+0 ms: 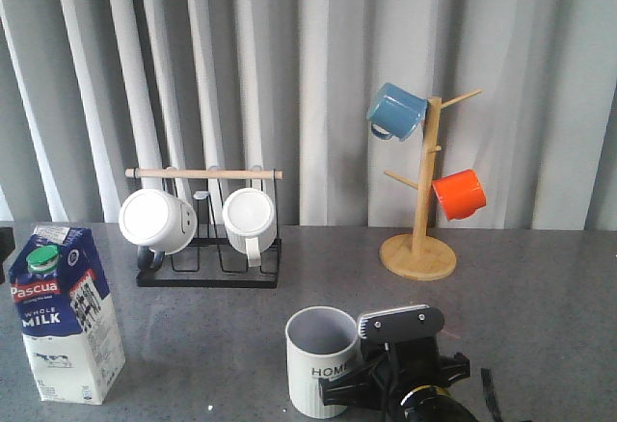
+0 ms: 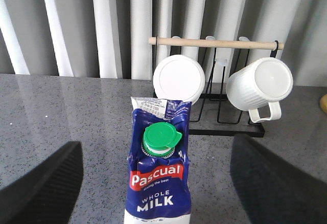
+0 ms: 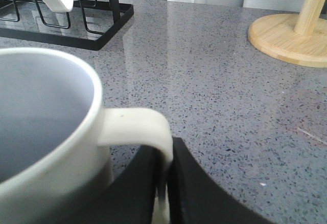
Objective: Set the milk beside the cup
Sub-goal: 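Slide the HOME mug with the right gripper toward the table center, then release the mug and withdraw the right gripper upward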
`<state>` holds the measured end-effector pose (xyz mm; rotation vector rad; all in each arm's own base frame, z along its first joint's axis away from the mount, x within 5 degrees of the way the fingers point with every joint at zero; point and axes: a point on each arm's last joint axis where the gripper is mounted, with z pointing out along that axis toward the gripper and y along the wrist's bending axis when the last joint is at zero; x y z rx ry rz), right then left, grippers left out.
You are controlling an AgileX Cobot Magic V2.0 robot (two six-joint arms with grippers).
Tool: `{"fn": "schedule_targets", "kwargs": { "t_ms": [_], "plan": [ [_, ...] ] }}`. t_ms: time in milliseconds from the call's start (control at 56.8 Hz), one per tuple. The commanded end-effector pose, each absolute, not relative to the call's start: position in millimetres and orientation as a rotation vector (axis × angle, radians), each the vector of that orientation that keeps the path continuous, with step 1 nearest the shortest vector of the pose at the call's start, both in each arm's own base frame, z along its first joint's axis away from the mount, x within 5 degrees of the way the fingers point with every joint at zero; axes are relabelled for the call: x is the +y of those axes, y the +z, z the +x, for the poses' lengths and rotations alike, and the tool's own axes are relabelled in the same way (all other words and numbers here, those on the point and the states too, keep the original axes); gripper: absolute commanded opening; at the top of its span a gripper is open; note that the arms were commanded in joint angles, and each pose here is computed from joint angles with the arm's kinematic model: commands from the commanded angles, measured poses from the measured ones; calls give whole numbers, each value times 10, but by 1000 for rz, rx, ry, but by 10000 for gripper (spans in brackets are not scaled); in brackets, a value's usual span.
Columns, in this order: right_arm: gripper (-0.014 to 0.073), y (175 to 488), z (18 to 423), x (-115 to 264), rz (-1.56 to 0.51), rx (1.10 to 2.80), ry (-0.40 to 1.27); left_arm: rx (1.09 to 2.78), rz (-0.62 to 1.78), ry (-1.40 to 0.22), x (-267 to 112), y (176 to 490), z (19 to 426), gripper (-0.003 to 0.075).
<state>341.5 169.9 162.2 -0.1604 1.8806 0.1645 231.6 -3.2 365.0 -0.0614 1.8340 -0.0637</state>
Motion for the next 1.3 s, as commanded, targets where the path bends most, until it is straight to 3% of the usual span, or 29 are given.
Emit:
{"fn": "schedule_targets", "kwargs": {
  "t_ms": [0,247,370,528,775,1092,1286],
  "plan": [
    [113,1881,3443,1702,-161,1783,165,1726,-66,-74,-30,3839,2305,556],
    [354,1905,3412,1705,-173,1816,182,1726,-66,-74,-30,3839,2305,556],
    [422,1986,3381,1705,-189,1827,194,1726,-66,-74,-30,3839,2305,556],
    [423,2057,3271,1669,-305,1819,150,1726,-66,-74,-30,3839,2305,556],
    [414,2223,2995,1314,-345,1719,73,1726,-66,-74,-30,3839,2305,556],
    [412,3020,2683,744,-357,1572,-3,1726,-66,-74,-30,3839,2305,556],
    [363,3476,2437,357,-276,1579,-43,1726,-66,-74,-30,3839,2305,556]
  ]
}}
